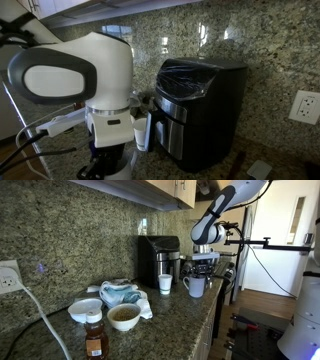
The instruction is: Move the cup to the right on the counter
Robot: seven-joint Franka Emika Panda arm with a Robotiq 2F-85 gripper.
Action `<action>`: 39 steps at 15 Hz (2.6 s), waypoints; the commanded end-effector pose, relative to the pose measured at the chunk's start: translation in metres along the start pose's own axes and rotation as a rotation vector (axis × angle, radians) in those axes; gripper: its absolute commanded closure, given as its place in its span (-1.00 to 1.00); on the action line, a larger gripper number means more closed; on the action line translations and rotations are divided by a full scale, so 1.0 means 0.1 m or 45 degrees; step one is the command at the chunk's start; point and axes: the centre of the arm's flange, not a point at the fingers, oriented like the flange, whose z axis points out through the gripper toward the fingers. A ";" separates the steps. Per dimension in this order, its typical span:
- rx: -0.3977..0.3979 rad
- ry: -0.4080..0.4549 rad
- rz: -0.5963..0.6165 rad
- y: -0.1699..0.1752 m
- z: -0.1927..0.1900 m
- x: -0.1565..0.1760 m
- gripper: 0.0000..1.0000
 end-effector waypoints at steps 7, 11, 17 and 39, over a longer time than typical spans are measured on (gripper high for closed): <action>-0.031 0.026 -0.008 -0.05 -0.11 -0.09 -1.00; -0.085 0.062 -0.034 -0.09 -0.27 -0.06 -1.00; -0.187 0.118 -0.080 -0.12 -0.67 -0.02 -1.00; -0.103 0.013 -0.916 -0.84 -1.14 -1.17 -1.00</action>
